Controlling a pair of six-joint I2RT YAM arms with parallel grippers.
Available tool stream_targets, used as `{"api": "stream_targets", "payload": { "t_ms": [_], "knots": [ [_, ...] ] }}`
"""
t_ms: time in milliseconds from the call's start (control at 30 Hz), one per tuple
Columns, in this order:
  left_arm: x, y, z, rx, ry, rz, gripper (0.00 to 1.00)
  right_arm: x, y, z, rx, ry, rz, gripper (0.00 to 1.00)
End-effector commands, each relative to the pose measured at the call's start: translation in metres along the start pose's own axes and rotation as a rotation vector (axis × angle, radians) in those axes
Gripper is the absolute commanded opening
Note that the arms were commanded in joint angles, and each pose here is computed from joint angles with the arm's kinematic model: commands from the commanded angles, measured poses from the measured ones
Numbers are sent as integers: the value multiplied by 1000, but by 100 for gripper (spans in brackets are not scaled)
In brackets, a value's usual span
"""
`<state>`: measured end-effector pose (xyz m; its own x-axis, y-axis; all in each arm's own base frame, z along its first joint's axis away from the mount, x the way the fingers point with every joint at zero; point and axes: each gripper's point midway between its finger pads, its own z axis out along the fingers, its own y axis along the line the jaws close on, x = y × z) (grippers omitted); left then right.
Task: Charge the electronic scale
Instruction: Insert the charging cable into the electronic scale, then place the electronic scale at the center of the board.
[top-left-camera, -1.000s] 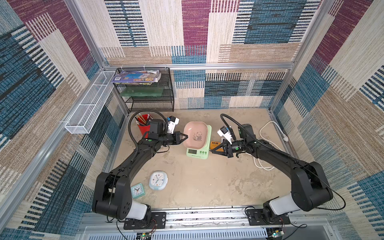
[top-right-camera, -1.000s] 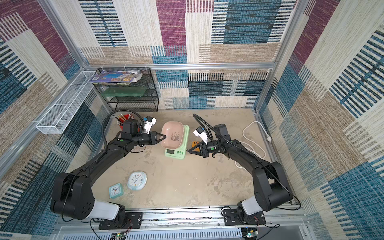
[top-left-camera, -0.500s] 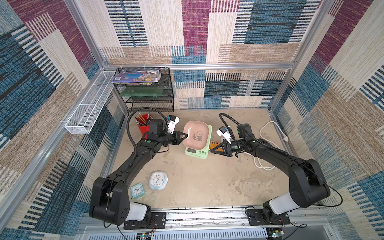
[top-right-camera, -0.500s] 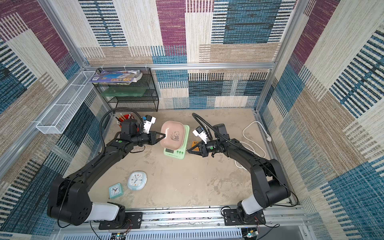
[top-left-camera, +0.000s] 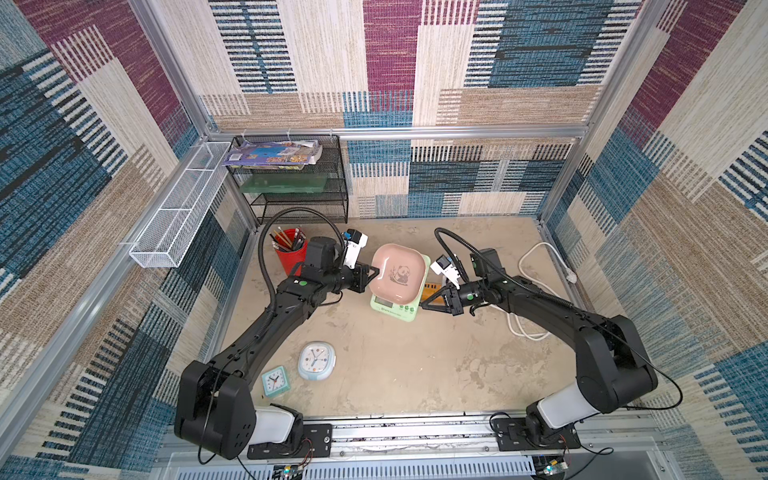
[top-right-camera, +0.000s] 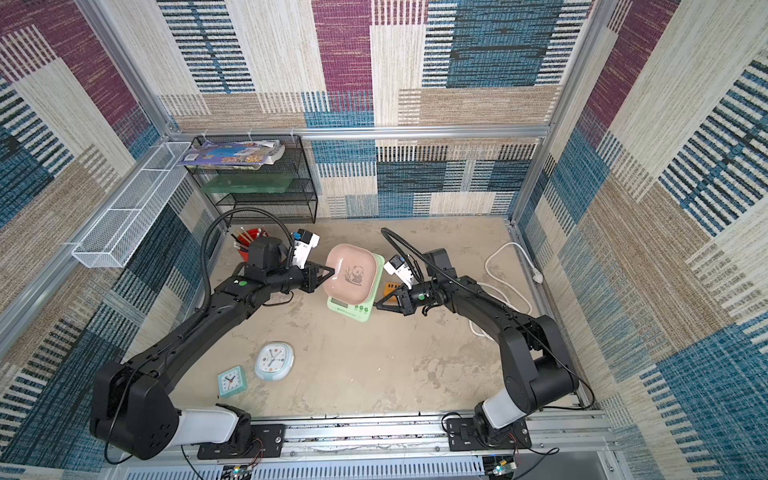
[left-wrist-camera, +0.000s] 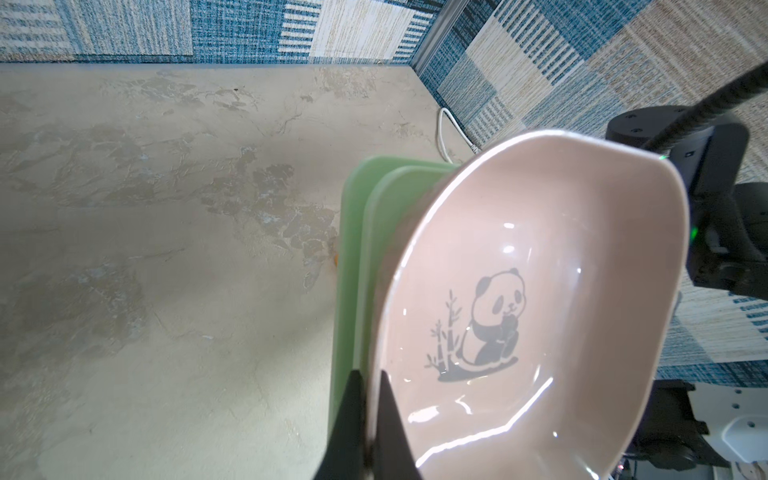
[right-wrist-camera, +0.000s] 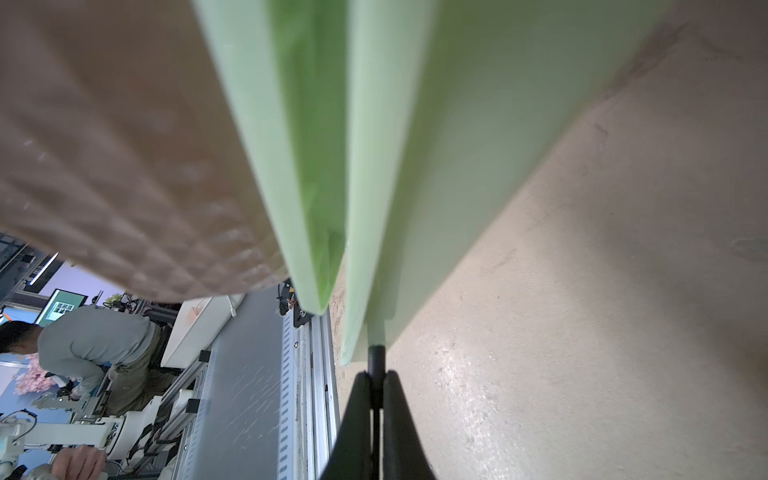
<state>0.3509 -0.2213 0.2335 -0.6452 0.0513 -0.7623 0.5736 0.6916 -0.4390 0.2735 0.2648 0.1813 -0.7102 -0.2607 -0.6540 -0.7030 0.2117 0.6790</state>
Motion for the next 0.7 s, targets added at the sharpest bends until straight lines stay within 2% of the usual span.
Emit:
{"api": "stream_targets", "payload": {
  "t_ms": [0, 67, 200, 300, 467, 667],
  "knots": [
    [6, -14, 3, 65, 35, -21, 0, -14, -4, 1, 41, -31, -63, 1],
    [9, -3, 9, 17, 38, -62, 0, -14, -5, 2, 47, -29, -62, 8],
    [24, 16, 22, -40, 79, -129, 0, -14, -8, 0, 74, -34, -62, 31],
    [35, 25, 32, -65, 109, -178, 0, -16, -11, -5, 110, -46, -70, 41],
    [54, 41, 49, -127, 155, -255, 0, -19, -18, -14, 188, -69, -66, 48],
    [80, 64, 67, -295, 242, -332, 0, -34, -26, -33, 333, -146, -87, 50]
  ]
}}
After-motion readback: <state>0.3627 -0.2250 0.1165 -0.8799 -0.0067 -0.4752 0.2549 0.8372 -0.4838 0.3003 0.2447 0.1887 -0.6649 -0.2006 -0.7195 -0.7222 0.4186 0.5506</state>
